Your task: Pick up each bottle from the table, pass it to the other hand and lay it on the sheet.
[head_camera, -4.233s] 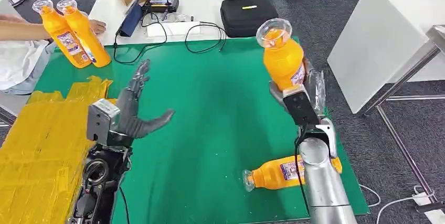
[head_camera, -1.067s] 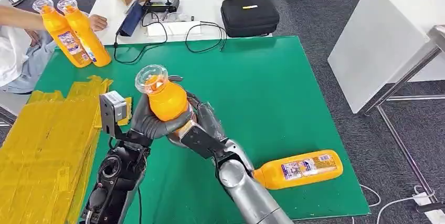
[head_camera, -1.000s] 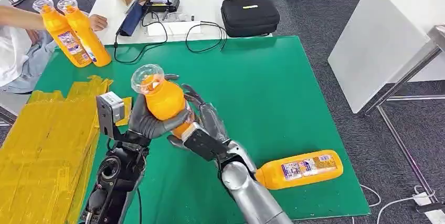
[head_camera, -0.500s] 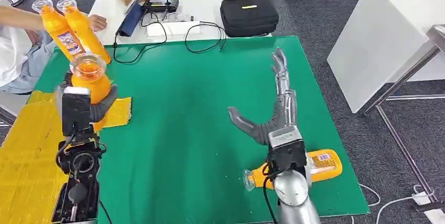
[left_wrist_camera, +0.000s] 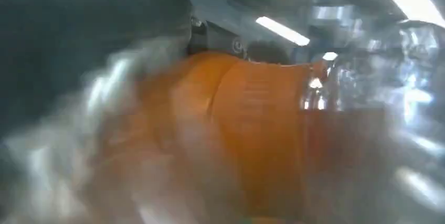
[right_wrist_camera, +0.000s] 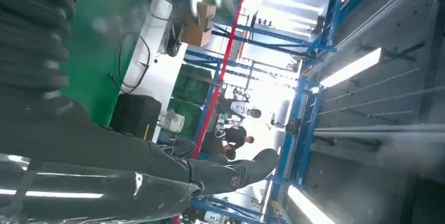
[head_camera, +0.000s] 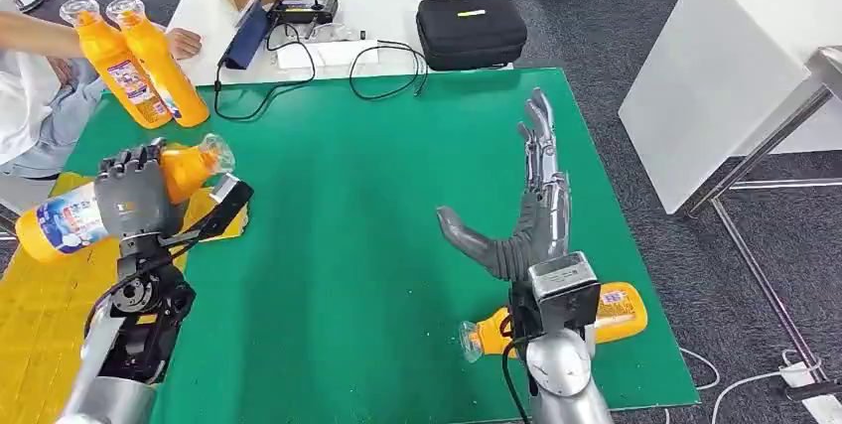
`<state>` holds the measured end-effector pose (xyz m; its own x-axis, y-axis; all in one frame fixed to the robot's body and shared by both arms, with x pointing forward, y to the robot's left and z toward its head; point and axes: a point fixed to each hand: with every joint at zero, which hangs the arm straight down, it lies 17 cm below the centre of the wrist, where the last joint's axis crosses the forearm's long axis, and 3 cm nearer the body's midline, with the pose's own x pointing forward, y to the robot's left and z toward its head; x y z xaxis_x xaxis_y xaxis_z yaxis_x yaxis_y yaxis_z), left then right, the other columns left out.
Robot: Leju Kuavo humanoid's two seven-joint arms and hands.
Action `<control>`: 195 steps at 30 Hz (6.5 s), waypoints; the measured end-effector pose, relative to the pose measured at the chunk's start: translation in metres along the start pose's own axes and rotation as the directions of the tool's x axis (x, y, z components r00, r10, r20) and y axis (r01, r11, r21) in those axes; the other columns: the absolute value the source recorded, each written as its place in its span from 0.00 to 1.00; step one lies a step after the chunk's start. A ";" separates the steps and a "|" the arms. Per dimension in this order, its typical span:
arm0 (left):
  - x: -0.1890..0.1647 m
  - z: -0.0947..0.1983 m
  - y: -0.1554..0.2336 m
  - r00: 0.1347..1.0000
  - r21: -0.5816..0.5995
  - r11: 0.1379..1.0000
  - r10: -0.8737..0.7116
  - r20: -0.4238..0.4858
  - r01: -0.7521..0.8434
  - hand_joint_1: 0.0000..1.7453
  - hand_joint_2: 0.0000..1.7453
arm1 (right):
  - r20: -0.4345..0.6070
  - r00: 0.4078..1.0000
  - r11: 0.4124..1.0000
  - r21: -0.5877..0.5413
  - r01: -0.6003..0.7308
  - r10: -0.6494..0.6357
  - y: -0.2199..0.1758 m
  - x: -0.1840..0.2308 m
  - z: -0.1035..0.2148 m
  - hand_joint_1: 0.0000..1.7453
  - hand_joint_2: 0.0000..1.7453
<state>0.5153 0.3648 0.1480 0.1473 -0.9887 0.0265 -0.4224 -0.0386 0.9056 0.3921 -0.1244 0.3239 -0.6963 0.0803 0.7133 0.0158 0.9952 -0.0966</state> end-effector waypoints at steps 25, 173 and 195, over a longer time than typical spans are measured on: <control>-0.045 0.081 -0.120 1.000 -0.390 0.920 -0.028 -0.011 0.021 1.00 1.00 | -0.020 1.000 0.997 0.073 0.005 -0.004 0.018 -0.014 0.007 0.00 1.00; 0.157 0.109 0.077 -0.332 -0.273 -0.344 0.939 -0.090 -0.898 0.00 1.00 | 0.045 0.556 0.224 0.886 -0.406 0.830 -0.192 -0.201 0.244 0.00 1.00; 0.158 0.110 0.062 -0.332 -0.251 -0.354 0.935 -0.127 -0.901 0.00 1.00 | 0.062 0.477 0.136 0.919 -0.371 0.877 -0.161 -0.273 0.242 0.71 1.00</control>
<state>0.4135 0.1901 0.1619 -0.3305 0.3107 0.8912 0.2419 0.9406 -0.2382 0.4063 -0.3197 -0.0228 -0.3631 0.9073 0.2122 -0.3990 0.0544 -0.9153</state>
